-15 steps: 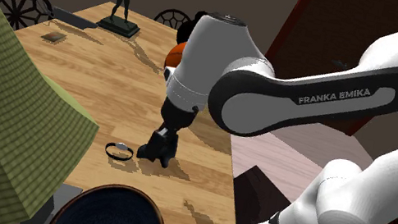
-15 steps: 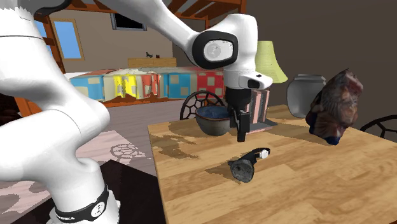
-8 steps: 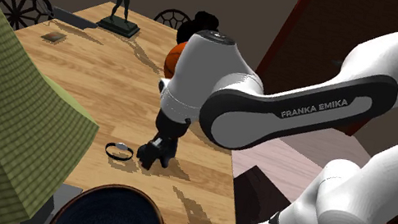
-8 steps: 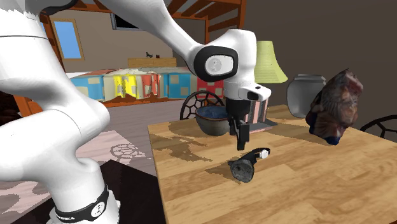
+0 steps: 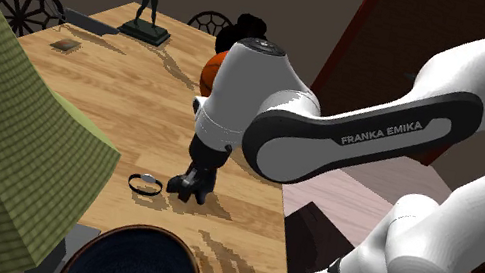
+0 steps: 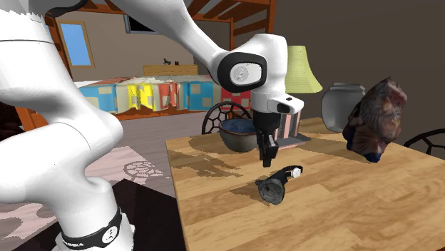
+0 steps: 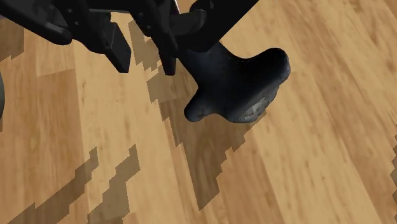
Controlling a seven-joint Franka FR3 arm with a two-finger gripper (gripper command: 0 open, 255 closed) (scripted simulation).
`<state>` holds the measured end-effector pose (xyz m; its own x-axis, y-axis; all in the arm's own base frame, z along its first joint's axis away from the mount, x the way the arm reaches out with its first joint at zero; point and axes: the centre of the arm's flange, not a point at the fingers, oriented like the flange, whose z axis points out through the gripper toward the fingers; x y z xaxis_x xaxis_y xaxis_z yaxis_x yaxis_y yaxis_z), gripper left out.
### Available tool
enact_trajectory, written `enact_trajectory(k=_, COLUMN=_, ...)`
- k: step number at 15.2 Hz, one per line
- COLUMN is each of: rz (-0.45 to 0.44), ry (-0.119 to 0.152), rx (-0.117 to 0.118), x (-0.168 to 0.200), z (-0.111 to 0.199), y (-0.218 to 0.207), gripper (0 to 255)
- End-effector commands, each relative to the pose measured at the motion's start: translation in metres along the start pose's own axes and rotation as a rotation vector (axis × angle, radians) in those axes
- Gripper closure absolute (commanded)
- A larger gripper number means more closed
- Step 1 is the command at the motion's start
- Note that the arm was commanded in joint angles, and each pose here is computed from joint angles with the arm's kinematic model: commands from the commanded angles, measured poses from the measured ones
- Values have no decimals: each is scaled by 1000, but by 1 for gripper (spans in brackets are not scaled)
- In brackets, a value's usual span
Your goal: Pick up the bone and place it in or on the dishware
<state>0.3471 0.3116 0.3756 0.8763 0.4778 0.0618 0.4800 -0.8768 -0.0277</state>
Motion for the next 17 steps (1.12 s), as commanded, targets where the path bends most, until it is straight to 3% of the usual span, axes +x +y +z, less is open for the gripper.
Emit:
enact_trajectory(k=1, rz=0, ry=0, rx=0, x=0, z=0, y=0, gripper=255)
enact_trajectory(k=8, rz=0, ry=0, rx=0, x=0, z=0, y=0, gripper=255)
enact_trajectory(k=9, rz=0, ry=0, rx=0, x=0, z=0, y=0, gripper=0)
enact_trajectory(k=14, rz=-287, ry=-176, rx=-9, x=87, z=8, y=20, gripper=0)
enact_trajectory(k=17, rz=-299, ry=-184, rx=-9, x=89, z=19, y=20, gripper=0)
